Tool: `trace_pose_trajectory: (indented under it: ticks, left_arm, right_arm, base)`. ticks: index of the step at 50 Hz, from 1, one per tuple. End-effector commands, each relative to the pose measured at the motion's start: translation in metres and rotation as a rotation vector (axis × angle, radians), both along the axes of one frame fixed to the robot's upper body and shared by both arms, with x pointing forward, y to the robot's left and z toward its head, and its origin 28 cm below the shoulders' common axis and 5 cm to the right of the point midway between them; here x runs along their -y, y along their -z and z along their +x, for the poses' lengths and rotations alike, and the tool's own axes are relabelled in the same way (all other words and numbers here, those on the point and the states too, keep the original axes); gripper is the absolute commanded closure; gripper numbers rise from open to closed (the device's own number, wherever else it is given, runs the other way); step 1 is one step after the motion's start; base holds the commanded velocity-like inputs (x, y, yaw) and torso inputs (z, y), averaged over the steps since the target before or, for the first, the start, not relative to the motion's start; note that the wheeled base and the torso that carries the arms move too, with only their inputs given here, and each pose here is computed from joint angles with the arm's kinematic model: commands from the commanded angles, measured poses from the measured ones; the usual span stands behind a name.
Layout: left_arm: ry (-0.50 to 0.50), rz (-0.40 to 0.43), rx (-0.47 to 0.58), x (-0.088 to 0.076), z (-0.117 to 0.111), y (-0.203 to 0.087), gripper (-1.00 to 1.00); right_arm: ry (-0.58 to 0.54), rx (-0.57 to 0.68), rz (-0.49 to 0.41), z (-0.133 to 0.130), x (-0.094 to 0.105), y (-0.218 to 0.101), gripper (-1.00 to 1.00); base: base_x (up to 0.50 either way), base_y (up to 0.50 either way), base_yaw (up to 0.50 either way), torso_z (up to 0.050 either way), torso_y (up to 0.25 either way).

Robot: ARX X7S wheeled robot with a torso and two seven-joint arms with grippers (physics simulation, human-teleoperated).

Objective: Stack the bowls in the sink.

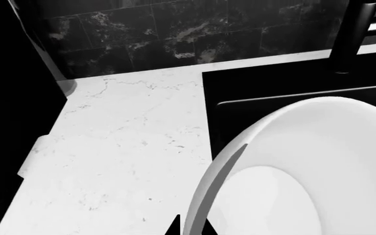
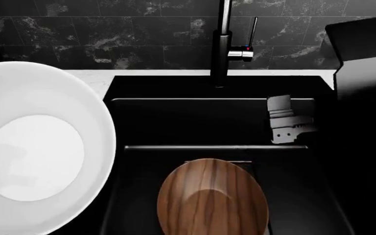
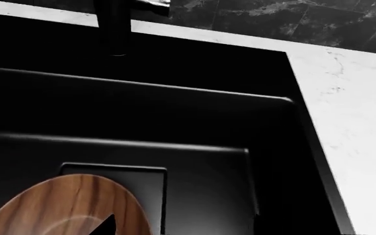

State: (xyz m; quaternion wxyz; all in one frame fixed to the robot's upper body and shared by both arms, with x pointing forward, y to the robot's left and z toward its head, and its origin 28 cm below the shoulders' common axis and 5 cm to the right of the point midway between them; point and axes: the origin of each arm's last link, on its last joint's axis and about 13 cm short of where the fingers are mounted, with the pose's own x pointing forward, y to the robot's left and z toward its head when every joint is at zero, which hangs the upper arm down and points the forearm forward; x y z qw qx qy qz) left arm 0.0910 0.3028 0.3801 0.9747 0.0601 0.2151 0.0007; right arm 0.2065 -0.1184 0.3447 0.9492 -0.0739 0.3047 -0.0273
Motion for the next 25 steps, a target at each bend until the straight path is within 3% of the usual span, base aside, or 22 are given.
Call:
trace_pose_trajectory:
  ticks: [1, 16, 25]
  left_arm:
    - [-0.008, -0.011, 0.027, 0.000, 0.000, -0.001, 1.00]
    - [-0.038, -0.116, 0.066, 0.011, 0.025, 0.004, 1.00]
    - [0.004, -0.138, 0.069, 0.024, 0.039, 0.007, 1.00]
  right_arm:
    - [0.007, 0.114, -0.041, -0.027, 0.002, -0.033, -1.00]
    - [0.064, 0.186, -0.068, -0.031, 0.012, -0.041, -1.00]
    - [0.101, 0.202, -0.086, -0.038, 0.021, -0.041, -1.00]
  base:
    - [0.00, 0.00, 0.00, 0.000, 0.000]
    - [0.00, 0.00, 0.00, 0.000, 0.000]
    - [0.00, 0.00, 0.00, 0.000, 0.000]
